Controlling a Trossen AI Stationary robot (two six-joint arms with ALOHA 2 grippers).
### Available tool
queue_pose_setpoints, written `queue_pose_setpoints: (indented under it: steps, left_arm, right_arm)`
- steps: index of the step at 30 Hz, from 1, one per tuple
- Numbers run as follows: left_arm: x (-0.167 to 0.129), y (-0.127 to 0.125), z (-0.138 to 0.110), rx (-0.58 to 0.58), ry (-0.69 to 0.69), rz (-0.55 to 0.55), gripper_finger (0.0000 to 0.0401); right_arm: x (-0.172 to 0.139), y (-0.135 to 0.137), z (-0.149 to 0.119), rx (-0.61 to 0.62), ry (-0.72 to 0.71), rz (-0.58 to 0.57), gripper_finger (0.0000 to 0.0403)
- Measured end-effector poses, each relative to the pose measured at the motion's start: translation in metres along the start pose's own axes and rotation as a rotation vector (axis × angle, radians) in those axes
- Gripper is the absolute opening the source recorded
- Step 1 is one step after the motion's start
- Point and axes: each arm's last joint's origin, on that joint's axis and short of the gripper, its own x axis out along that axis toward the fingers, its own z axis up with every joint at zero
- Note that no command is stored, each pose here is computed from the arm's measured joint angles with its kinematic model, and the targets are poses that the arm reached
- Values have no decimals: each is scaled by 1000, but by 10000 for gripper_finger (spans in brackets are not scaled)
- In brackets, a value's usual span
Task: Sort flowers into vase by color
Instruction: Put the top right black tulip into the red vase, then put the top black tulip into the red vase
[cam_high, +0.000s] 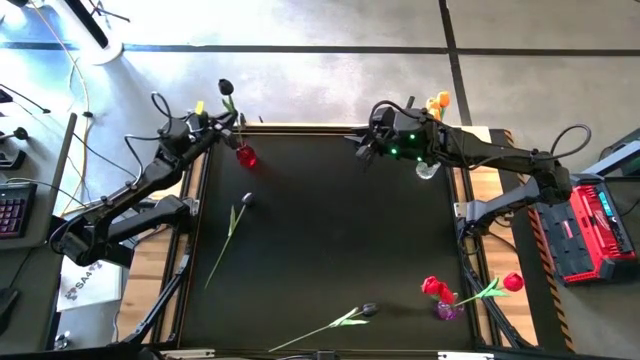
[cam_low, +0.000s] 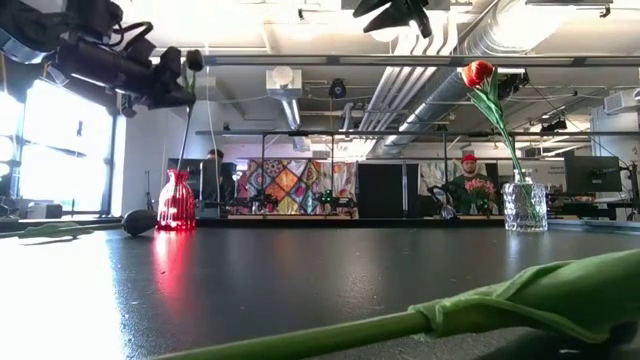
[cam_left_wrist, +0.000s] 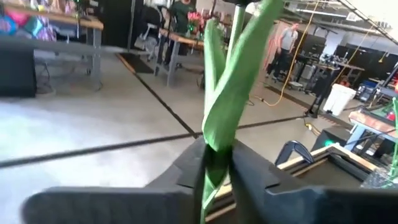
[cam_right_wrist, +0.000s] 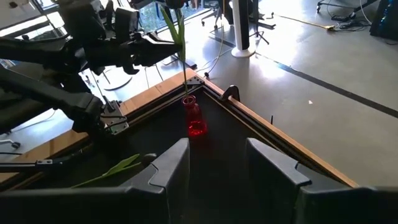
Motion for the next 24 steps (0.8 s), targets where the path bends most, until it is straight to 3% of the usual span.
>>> queue_pose_setpoints:
  steps: [6,12,15,18,24]
  left_arm:
    - [0,0,-2,-45,25,4,148]
    - [-6,-4,17,-43,1,2,218]
    - [-11,-9,34,-43,33,-21,229]
    - [-15,-19,43,-18,126,-123,229]
    - [-25,-40,23,-23,391,-244,202]
  right_arm:
    - [0,0,0,11,4,12,145]
    - [0,-1,-6,131,123,132,145]
    - [-1,-2,-13,170,224,176,145]
    - [-2,-4,-18,168,281,163,145]
    - [-2,-5,-19,157,281,142,145]
